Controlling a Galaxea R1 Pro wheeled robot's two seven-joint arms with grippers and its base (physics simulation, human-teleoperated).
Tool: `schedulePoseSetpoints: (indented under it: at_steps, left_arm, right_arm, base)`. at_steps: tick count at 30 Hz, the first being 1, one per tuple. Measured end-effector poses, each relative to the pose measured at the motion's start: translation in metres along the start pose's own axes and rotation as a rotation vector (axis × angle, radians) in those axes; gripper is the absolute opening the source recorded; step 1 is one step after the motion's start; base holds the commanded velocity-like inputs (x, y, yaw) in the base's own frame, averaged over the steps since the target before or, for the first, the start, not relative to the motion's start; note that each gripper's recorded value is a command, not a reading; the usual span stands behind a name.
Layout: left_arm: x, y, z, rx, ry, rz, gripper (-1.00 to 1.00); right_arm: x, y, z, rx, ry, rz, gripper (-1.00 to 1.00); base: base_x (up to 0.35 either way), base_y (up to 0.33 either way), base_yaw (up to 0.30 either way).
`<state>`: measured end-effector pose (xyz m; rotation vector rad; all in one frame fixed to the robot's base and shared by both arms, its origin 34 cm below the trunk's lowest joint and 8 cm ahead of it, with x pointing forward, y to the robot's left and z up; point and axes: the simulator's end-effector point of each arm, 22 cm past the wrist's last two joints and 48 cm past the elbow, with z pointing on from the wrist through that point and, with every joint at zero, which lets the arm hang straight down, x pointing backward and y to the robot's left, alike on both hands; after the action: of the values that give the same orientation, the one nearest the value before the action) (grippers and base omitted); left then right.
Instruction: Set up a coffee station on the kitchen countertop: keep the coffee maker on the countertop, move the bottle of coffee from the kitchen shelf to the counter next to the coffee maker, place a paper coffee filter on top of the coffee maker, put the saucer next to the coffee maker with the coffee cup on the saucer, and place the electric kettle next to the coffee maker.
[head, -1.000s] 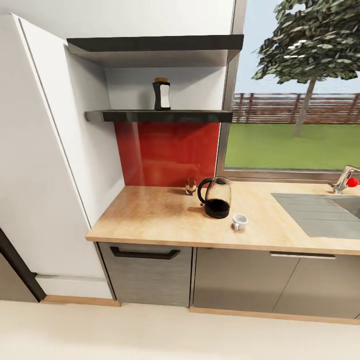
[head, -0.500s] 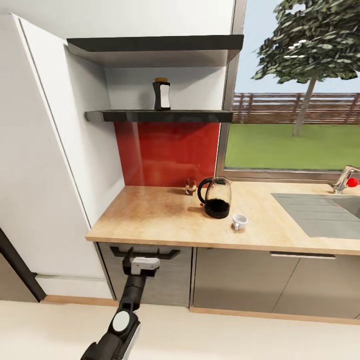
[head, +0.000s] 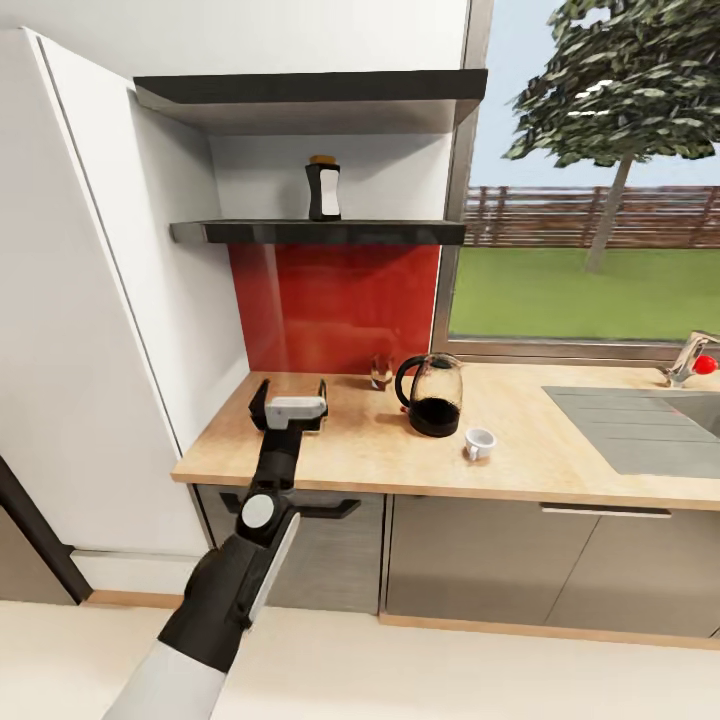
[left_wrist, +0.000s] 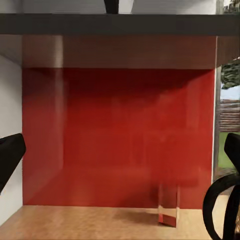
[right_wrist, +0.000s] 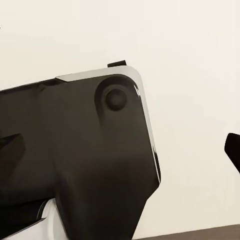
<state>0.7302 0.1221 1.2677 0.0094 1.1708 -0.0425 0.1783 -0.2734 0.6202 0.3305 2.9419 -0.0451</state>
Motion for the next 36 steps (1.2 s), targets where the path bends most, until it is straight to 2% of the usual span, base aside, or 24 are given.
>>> schedulePoseSetpoints:
  at_steps: [5, 9, 16, 20, 23, 28, 33, 36]
  left_arm:
    - [-0.058, -0.007, 0.057, 0.0, -0.025, 0.022, 1.0]
    - [-0.103, -0.01, 0.092, 0.002, -0.059, 0.03, 1.0]
    - [-0.172, -0.012, 0.155, -0.001, -0.055, 0.075, 1.0]
    - [-0.198, -0.007, 0.184, -0.027, -0.052, 0.076, 1.0]
    - [-0.21, -0.002, 0.211, -0.05, -0.017, 0.069, 1.0]
    - [-0.22, 0.006, 0.239, -0.072, 0.033, 0.087, 1.0]
    - [-0.242, 0.014, 0.258, -0.092, 0.047, 0.116, 1.0]
    - [-0.261, 0.017, 0.265, -0.102, 0.038, 0.127, 1.0]
  right_arm:
    - [0.0, 0.0, 0.0, 0.0, 0.0, 0.0, 1.0]
    - [0.0, 0.0, 0.0, 0.0, 0.0, 0.0, 1.0]
    - [0.0, 0.0, 0.0, 0.0, 0.0, -0.001, 1.0]
    - [0.0, 0.0, 0.0, 0.0, 0.0, -0.002, 1.0]
    - [0.0, 0.0, 0.0, 0.0, 0.001, -0.002, 1.0]
    - [0.001, 0.0, 0.0, 0.0, 0.001, -0.002, 1.0]
    - [0.001, -0.001, 0.0, 0.001, 0.001, -0.002, 1.0]
    - [0.001, -0.001, 0.0, 0.001, 0.001, -0.002, 1.0]
  base:
    - [0.0, 0.0, 0.0]
    - [0.0, 0.0, 0.0]
    - [0.0, 0.0, 0.0]
    - [0.0, 0.0, 0.0]
    - [0.0, 0.0, 0.0]
    - [0.0, 0.0, 0.0]
    - [0.0, 0.0, 0.0]
    - [0.0, 0.0, 0.0]
